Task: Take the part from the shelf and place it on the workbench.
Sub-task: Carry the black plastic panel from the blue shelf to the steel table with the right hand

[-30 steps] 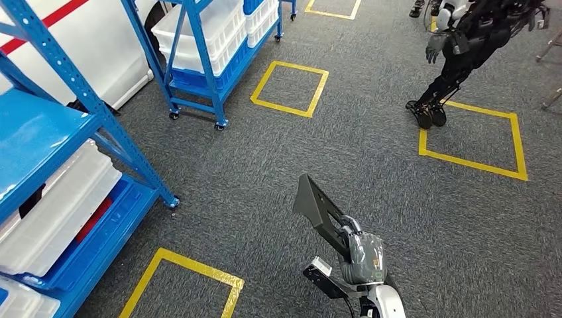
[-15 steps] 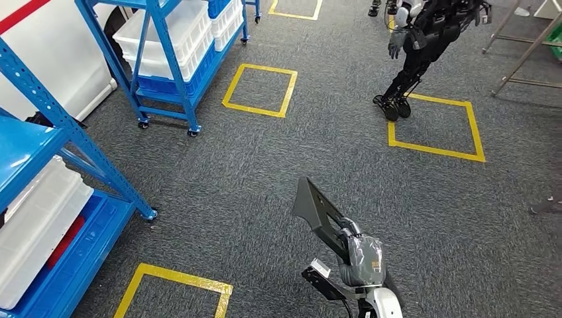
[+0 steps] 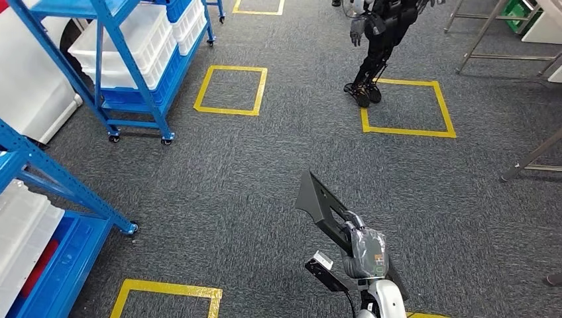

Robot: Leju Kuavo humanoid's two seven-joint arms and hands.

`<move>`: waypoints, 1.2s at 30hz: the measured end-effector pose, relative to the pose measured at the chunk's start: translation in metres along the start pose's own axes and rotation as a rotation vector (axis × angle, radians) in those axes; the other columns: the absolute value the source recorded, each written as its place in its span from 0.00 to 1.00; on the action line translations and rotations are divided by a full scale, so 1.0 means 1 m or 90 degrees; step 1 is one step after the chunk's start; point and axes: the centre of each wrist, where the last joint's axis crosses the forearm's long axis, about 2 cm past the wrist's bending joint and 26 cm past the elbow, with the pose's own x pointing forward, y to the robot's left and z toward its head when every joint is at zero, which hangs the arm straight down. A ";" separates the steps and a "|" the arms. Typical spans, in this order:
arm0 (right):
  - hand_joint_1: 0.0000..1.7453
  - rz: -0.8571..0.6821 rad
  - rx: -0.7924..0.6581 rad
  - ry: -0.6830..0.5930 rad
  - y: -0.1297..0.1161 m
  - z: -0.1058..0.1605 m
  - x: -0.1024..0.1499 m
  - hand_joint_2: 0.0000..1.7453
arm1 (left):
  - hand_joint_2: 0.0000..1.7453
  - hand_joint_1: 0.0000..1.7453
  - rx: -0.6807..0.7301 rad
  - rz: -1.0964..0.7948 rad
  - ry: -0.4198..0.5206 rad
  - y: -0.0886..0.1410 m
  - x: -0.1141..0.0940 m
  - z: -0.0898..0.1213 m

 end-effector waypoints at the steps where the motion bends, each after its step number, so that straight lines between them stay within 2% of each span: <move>1: 1.00 0.001 -0.002 0.000 0.000 -0.002 0.000 1.00 | 1.00 0.00 0.000 0.000 0.000 0.000 0.000 0.000; 9: 1.00 0.017 -0.005 0.008 -0.002 -0.008 0.000 1.00 | 1.00 0.00 0.001 -0.005 0.001 0.003 0.004 -0.001; 19: 1.00 0.049 -0.007 0.007 -0.013 -0.030 0.004 1.00 | 1.00 0.00 0.009 -0.004 -0.009 0.009 0.018 -0.002; 25: 1.00 0.052 -0.013 0.009 -0.016 -0.033 0.005 1.00 | 1.00 0.00 0.012 -0.010 -0.008 0.008 0.020 -0.003; 36: 1.00 0.056 -0.023 0.016 -0.022 -0.030 0.007 1.00 | 1.00 0.00 0.024 0.015 -0.046 0.003 0.018 -0.002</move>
